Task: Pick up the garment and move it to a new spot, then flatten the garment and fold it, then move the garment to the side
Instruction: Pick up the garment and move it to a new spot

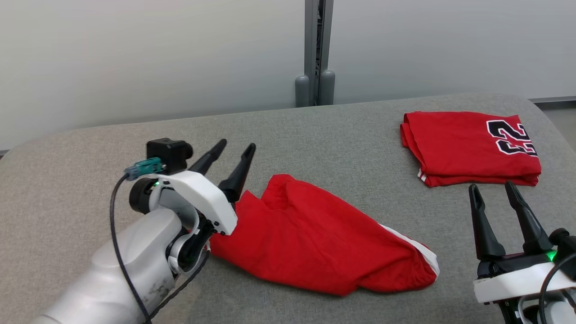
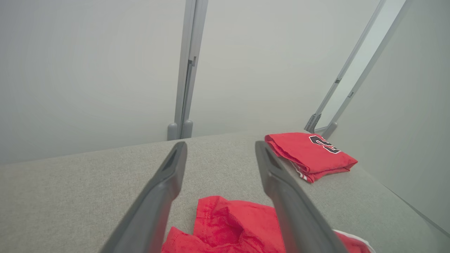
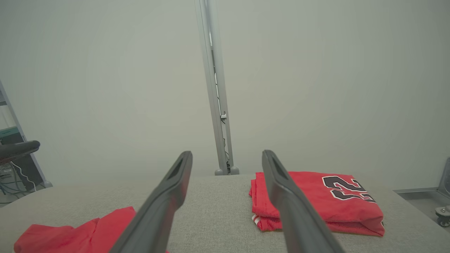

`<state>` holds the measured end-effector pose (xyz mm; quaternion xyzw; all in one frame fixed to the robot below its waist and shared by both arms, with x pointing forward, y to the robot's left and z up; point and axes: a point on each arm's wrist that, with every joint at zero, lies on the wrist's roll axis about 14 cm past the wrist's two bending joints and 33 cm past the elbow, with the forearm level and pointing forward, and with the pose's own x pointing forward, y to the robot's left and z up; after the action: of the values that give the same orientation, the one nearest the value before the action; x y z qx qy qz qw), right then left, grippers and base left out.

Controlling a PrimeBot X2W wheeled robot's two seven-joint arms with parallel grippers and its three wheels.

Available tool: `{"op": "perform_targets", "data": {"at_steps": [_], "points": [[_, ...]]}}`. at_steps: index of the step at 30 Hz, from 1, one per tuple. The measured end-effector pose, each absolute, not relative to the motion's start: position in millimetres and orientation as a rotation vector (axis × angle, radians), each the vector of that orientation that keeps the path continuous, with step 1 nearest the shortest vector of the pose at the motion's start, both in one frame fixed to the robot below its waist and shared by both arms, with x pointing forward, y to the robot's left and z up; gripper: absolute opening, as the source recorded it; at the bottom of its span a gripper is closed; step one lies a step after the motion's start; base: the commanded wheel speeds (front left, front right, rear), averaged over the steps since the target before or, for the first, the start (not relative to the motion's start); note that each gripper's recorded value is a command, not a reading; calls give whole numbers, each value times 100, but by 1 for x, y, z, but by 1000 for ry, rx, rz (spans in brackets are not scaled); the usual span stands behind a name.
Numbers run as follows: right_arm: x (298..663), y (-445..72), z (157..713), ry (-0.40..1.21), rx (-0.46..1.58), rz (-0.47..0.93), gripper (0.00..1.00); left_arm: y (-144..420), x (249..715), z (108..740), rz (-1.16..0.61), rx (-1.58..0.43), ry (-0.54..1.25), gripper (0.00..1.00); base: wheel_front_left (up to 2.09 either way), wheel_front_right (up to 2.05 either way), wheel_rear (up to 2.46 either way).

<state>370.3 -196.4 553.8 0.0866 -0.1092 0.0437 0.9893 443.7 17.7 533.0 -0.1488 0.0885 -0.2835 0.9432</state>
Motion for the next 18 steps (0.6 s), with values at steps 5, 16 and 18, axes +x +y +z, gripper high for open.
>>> {"op": "perform_targets", "data": {"at_steps": [5, 16, 18], "points": [[367, -195, 546, -195, 183, 89, 100, 50, 446, 559, -479, -344, 37, 100, 0, 0, 0], [367, -194, 538, -175, 200, 85, 100, 98, 418, 546, -310, -277, -71, 100, 0, 0, 0], [366, -193, 538, -175, 203, 84, 100, 104, 412, 544, -283, -275, -85, 100, 0, 0, 0]]}}
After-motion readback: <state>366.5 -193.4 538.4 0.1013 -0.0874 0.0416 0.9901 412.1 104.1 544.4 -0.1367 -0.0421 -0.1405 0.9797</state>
